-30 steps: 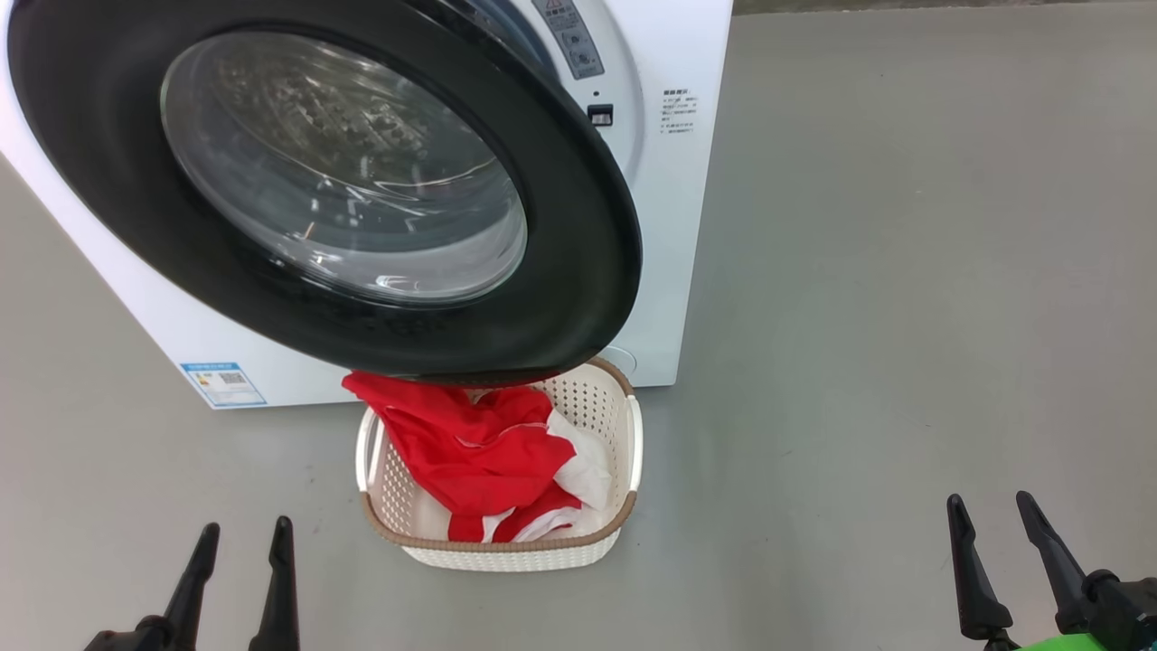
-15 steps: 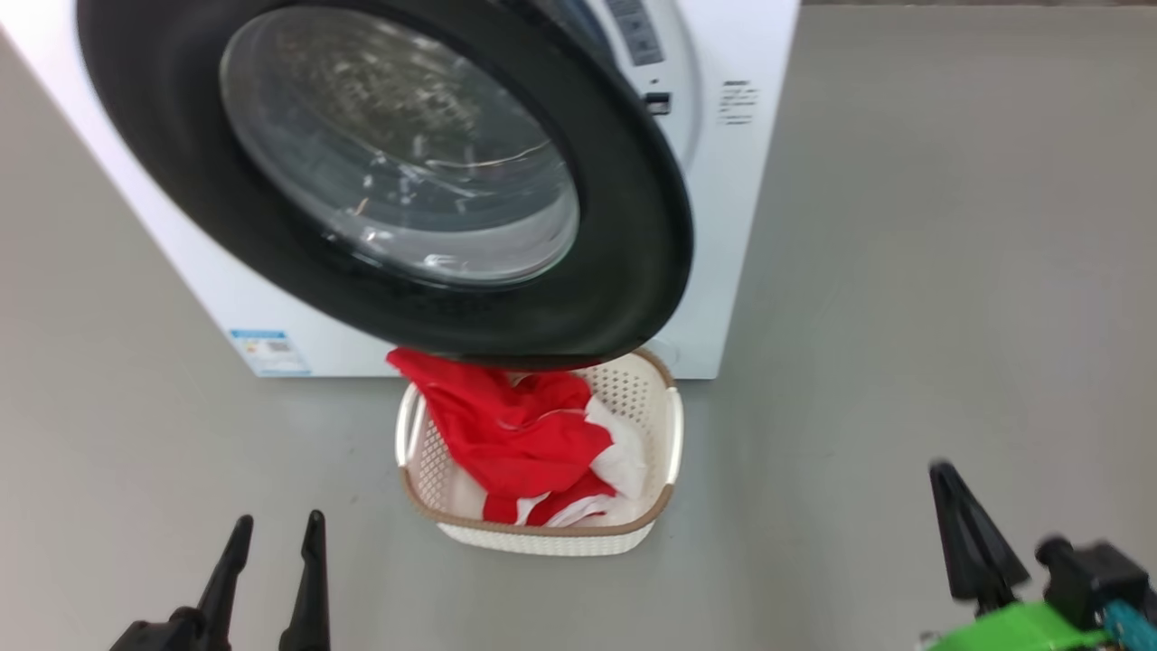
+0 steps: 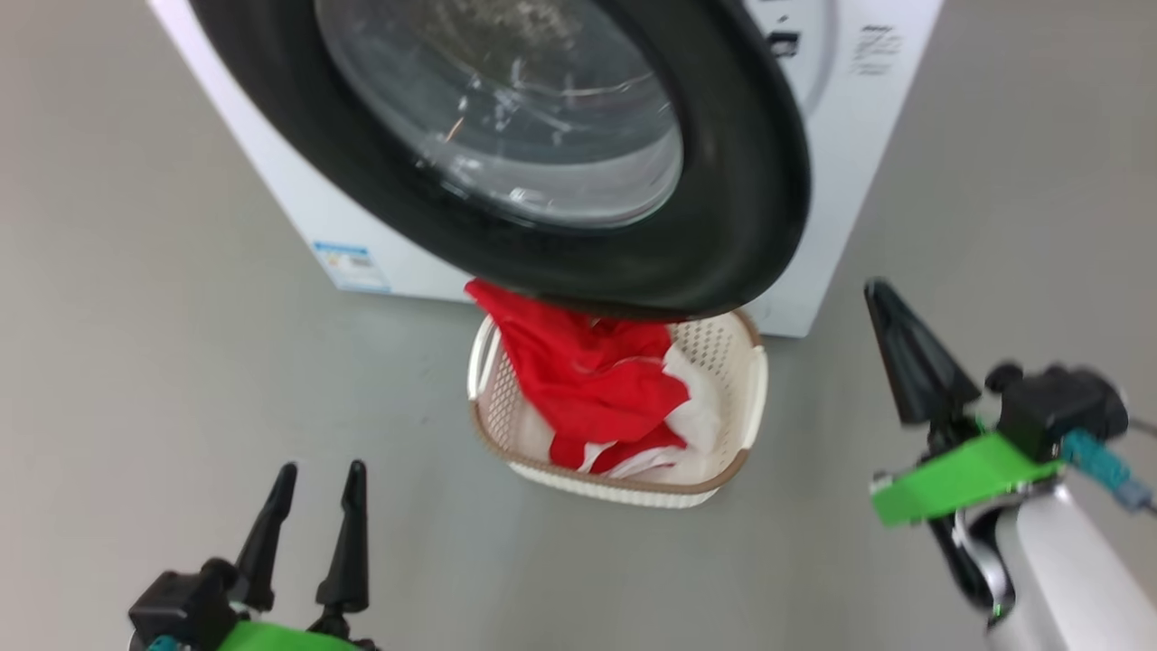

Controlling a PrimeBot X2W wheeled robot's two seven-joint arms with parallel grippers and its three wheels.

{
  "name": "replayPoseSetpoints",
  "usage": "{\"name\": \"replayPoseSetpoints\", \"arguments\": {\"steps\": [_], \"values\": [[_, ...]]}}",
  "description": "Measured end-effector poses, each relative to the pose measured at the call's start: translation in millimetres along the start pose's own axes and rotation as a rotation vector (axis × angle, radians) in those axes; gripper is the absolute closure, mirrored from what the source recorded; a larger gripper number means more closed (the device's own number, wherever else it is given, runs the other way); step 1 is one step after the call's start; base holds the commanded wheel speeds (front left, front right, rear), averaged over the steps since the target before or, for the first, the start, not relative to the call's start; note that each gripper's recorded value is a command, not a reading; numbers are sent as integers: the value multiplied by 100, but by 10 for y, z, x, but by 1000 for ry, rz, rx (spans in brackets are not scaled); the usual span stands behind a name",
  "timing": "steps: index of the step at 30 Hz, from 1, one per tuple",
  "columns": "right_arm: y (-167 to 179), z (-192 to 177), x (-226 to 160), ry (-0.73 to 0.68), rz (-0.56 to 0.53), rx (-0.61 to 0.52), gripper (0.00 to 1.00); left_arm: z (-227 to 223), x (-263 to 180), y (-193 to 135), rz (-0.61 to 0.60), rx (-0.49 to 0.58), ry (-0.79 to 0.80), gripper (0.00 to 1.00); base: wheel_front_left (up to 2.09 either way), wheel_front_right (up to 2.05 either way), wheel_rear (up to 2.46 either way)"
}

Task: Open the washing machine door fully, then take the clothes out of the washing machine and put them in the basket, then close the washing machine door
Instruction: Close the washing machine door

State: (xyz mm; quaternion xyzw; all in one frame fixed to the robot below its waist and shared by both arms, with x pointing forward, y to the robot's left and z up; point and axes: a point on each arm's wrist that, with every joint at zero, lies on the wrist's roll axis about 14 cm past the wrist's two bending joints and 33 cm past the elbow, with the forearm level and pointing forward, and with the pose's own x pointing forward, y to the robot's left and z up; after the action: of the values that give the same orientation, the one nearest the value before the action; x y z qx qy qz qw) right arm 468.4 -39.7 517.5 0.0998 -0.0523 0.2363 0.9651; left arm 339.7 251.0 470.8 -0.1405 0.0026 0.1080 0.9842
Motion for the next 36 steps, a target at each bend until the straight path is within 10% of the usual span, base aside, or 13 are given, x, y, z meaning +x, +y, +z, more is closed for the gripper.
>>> {"name": "replayPoseSetpoints", "arguments": {"steps": [36], "values": [[-202,-340,1414,-103,56,101,100,-221,381,140,74,-40,68,0,0,0,0]]}}
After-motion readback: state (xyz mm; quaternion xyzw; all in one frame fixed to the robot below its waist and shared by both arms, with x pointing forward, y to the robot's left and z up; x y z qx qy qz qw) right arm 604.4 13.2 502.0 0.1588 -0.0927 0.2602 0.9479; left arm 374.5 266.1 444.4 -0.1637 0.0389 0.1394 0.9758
